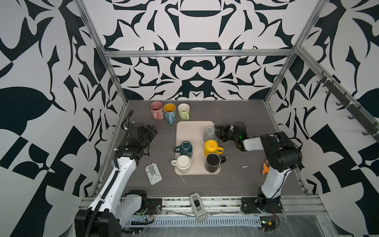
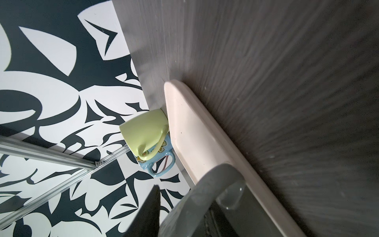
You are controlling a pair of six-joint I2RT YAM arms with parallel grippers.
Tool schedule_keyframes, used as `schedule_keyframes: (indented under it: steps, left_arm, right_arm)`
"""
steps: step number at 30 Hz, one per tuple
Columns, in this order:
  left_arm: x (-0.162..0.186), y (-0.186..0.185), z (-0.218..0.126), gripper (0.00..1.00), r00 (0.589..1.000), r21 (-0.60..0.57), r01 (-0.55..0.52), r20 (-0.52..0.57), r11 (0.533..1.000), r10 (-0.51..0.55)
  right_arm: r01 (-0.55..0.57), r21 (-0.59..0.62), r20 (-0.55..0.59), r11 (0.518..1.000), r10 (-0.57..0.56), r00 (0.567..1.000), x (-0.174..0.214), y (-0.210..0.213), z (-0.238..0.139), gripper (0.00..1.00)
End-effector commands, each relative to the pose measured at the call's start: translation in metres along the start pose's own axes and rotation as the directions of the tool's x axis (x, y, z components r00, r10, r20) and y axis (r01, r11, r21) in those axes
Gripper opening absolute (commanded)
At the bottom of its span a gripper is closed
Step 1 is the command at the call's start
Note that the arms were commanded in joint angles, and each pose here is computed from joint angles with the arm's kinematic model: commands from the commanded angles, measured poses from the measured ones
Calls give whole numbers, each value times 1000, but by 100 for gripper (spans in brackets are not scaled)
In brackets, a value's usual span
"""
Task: Turn the mug right side up
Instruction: 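Lower the right gripper and close it on the white mug's grey handle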
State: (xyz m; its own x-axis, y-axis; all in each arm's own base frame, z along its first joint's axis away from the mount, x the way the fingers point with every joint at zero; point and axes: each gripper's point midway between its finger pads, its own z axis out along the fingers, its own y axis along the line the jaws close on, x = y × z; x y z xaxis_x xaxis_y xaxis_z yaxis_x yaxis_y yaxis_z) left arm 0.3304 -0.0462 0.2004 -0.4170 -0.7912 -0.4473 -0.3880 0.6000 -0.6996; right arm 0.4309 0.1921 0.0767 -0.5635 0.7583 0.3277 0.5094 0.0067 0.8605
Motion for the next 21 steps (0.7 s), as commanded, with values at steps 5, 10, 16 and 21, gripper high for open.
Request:
schedule_keyframes:
  steps: [5, 10, 16, 21]
  left_arm:
    - [-5, -4, -4, 69, 1000, -9, -5, 13, 1000, 5]
    - [-4, -3, -3, 69, 1000, -12, -8, 8, 1000, 8]
    - [-5, -4, -3, 69, 1000, -14, -13, 9, 1000, 13]
    - [-7, -5, -4, 69, 1000, -11, -18, 16, 1000, 19]
  right_arm:
    - [34, -99, -17, 994, -36, 999, 4, 33, 6, 36]
    - [24, -109, -27, 994, -27, 999, 4, 32, 12, 25]
    - [6, -136, -48, 991, -13, 999, 7, 33, 20, 15]
    - [13, -157, -61, 988, -23, 998, 12, 41, 24, 5]
